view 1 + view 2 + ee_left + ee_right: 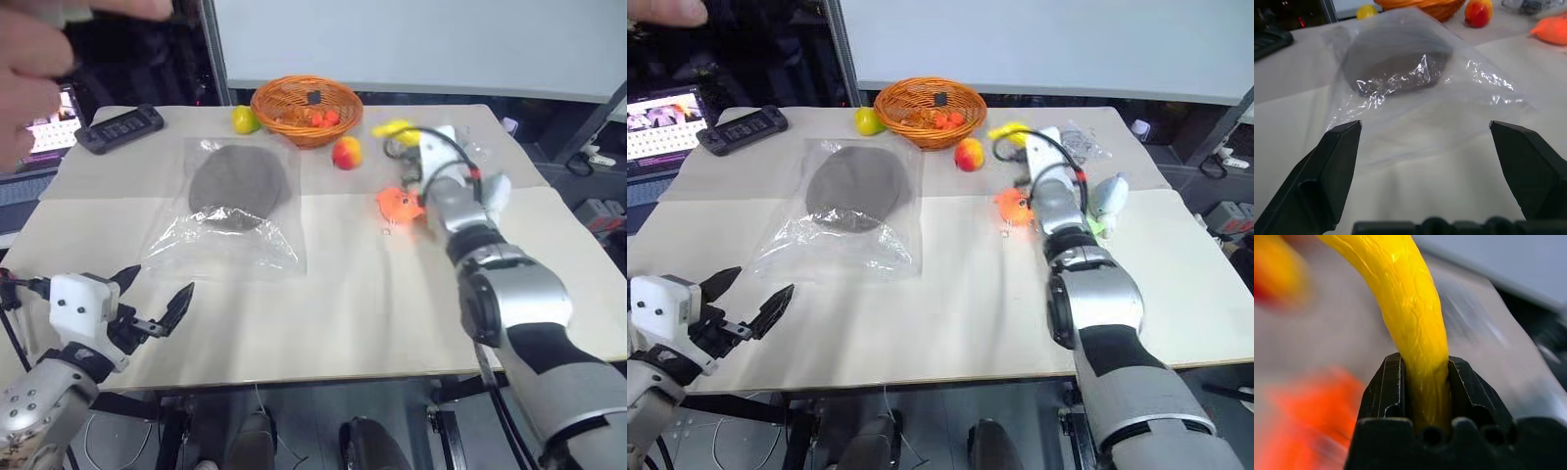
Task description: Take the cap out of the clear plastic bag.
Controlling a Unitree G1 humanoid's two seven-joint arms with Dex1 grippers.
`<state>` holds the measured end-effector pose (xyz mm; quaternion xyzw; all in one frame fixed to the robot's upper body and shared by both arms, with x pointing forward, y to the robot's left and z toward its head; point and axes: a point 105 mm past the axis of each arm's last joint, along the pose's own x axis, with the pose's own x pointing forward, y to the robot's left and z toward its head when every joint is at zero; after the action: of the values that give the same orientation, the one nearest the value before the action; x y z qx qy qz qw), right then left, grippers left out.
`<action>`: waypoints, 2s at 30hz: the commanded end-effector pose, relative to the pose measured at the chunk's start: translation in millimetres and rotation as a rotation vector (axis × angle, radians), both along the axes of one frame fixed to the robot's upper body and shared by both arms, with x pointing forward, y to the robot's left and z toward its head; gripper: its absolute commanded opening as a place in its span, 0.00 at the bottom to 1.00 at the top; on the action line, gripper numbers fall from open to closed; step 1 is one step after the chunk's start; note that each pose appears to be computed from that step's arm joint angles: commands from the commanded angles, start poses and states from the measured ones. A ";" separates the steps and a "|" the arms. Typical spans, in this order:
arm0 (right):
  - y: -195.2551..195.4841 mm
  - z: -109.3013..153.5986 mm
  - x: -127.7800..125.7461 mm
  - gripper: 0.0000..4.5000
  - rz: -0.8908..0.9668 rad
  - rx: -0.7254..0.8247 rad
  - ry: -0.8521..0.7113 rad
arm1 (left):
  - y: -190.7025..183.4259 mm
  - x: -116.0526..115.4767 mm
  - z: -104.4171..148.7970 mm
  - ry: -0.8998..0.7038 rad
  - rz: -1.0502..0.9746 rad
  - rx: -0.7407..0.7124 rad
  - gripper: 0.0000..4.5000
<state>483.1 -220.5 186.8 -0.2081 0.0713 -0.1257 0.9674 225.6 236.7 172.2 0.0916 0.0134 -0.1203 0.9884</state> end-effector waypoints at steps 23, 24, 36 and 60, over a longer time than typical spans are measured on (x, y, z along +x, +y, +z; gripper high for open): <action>105.0 78.4 -11.9 0.98 0.866 0.282 -0.071 | 44.5 23.0 8.0 -0.034 0.076 0.511 1.00; 108.0 80.8 -16.3 0.98 0.911 0.300 -0.069 | 47.9 25.7 8.3 -0.037 0.077 0.550 1.00; 160.1 80.3 -141.2 0.98 1.433 0.419 0.081 | 46.7 110.0 -35.3 -0.024 -0.049 0.649 1.00; 185.1 26.2 -181.1 1.00 1.430 0.479 0.255 | 24.9 134.9 -13.5 -0.181 -0.079 0.674 0.01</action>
<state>306.3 -36.1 202.2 0.0080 0.0790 0.5683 0.8190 362.9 261.6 139.4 0.4243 -0.0111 -0.1483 0.8932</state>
